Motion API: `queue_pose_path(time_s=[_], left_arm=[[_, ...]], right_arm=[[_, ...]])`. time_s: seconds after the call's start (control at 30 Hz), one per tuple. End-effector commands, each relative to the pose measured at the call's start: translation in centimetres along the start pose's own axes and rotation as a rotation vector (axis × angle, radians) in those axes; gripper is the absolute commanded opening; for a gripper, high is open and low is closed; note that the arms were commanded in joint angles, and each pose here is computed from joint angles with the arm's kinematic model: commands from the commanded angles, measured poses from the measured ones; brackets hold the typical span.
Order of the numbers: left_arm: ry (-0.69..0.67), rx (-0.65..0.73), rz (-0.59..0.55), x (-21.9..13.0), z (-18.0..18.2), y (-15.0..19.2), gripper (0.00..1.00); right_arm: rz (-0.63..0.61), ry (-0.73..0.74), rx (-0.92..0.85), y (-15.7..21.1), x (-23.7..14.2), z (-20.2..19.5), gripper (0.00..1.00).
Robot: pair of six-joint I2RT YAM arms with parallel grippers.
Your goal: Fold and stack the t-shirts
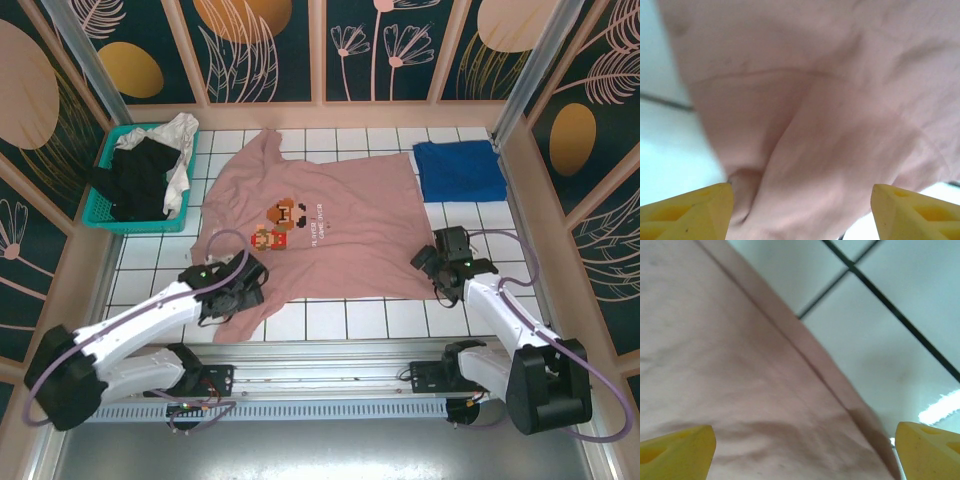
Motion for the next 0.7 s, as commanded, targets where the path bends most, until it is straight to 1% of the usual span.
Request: queue_pose_path(time_s=[0.0,0.03,0.1,0.13,0.17,0.2,0.23,0.27,0.33,0.43,0.53,0.57,0.67], left_arm=[[-0.203,-0.120,-0.007,-1.5,4.9,1.2,0.68],[-0.233,-0.111,0.005,-1.6,5.5,1.7,0.67],[-0.292,-0.078,0.023,-1.7,6.3,2.8,0.61],[-0.310,-0.063,0.030,-1.7,6.5,3.2,0.57],[-0.330,-0.051,0.039,-1.7,6.8,3.6,0.49],[-0.351,-0.038,0.056,-1.4,7.3,4.0,0.48],[-0.372,-0.036,0.067,-1.1,8.0,4.3,0.49],[-0.375,-0.036,0.087,-0.7,8.4,4.7,0.49],[-0.355,-0.052,0.110,0.3,8.9,5.2,0.46],[-0.325,-0.072,0.110,1.2,8.8,5.5,0.48],[-0.261,-0.089,0.076,2.4,8.0,5.4,0.50],[-0.241,-0.094,0.060,2.6,7.6,5.3,0.54],[-0.208,-0.113,0.027,3.4,6.9,5.1,0.50]], right_arm=[[-0.003,0.115,0.109,0.7,-0.5,-2.0,0.92],[-0.007,0.109,0.115,0.6,-0.5,-2.0,0.92],[0.003,0.071,0.131,0.9,-0.1,-1.6,0.91],[0.009,0.050,0.131,1.1,0.1,-1.4,0.91],[0.021,0.034,0.138,1.3,0.4,-1.2,0.91],[0.031,0.026,0.142,1.5,0.7,-1.1,0.91],[0.035,0.016,0.138,1.6,0.8,-1.0,0.91],[0.041,0.015,0.138,1.7,1.0,-1.0,0.91],[0.038,0.006,0.128,1.7,1.2,-0.9,0.90],[0.031,-0.012,0.117,1.7,1.4,-0.7,0.90],[0.031,-0.013,0.094,1.6,1.6,-0.6,0.90],[0.034,-0.010,0.088,1.6,1.7,-0.6,0.90],[0.038,0.002,0.077,1.7,1.7,-0.7,0.89]])
Point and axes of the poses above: each hand's point on the last joint's axis, 136 mm out from that joint toward the fingers, its own x axis out along the fingers, its own z axis along the line the jaws close on, y = z × x, the point moved 5 cm from there along -x, back along the fingers, and after that the axes turned 15 degrees about -x, right-handed, at the moved point
